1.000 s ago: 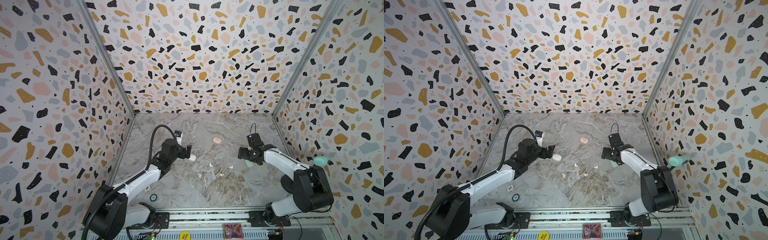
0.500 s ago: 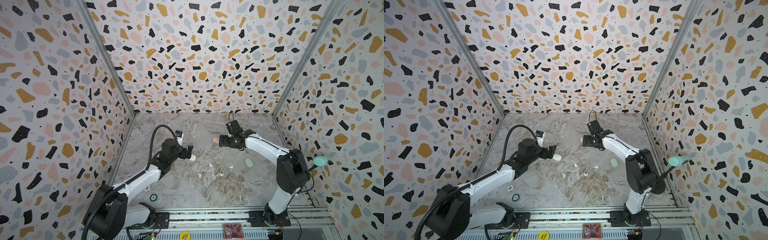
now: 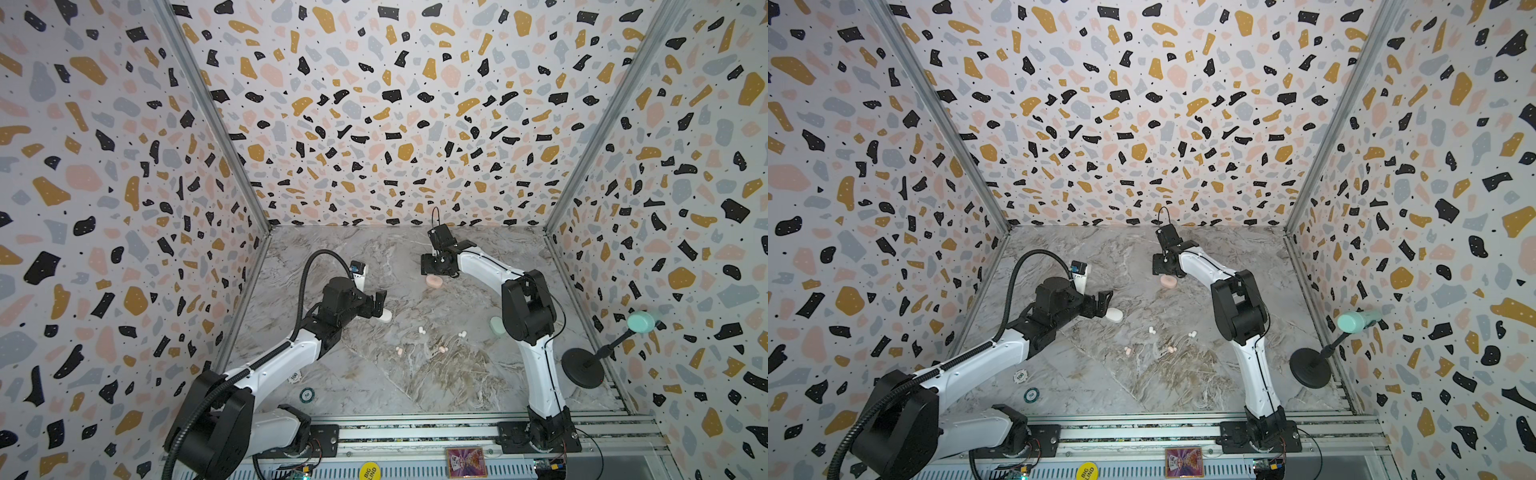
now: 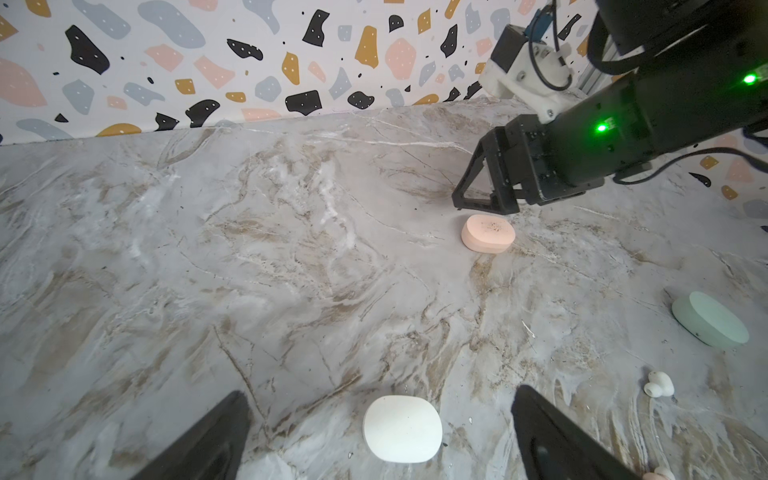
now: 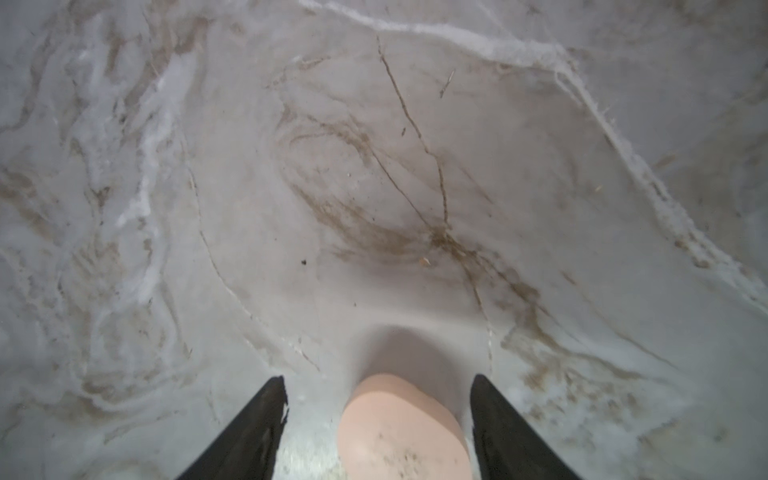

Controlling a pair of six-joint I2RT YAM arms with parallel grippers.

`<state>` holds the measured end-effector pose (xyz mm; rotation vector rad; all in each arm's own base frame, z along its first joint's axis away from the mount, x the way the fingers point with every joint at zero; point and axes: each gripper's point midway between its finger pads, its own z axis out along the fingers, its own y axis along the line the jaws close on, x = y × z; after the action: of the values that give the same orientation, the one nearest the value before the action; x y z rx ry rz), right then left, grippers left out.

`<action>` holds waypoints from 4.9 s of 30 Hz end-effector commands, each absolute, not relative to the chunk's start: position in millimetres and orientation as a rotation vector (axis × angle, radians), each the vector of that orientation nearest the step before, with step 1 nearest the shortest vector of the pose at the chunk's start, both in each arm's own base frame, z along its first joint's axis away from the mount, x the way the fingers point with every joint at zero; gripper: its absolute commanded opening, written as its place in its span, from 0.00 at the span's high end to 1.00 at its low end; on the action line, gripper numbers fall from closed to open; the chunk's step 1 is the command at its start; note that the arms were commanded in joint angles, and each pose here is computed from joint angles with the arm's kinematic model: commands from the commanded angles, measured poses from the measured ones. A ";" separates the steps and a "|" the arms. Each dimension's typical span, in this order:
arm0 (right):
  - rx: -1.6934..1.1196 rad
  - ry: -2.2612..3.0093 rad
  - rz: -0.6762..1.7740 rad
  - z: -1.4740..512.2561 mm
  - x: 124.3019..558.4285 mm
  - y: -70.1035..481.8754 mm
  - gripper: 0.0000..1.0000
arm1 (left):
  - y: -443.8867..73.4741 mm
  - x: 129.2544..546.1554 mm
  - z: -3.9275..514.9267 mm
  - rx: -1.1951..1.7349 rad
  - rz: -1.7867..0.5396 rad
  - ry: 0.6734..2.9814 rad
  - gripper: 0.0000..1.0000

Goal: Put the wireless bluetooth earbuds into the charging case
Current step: 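Move the right gripper to the pink case and lower around it, then close the right gripper on the pink case and lift it, then carry the pink case toward the left gripper while the left gripper reaches toward it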

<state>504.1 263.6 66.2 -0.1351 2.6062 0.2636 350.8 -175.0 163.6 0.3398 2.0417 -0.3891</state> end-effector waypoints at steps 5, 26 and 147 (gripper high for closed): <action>-0.237 2.644 0.279 64.2 498.9 272.0 0.44 | -182.1 357.3 198.3 0.340 -0.443 1.925 0.00; -0.537 2.708 0.118 57.8 428.4 275.1 0.51 | -186.3 355.4 200.2 0.353 -0.475 1.914 0.00; -0.495 2.724 0.195 129.9 411.3 236.2 0.41 | -235.8 326.2 198.1 0.601 -0.616 1.821 0.00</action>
<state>426.6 236.7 71.4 -0.5412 2.7804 0.1121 335.7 -218.5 187.3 0.5030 1.9167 -0.5948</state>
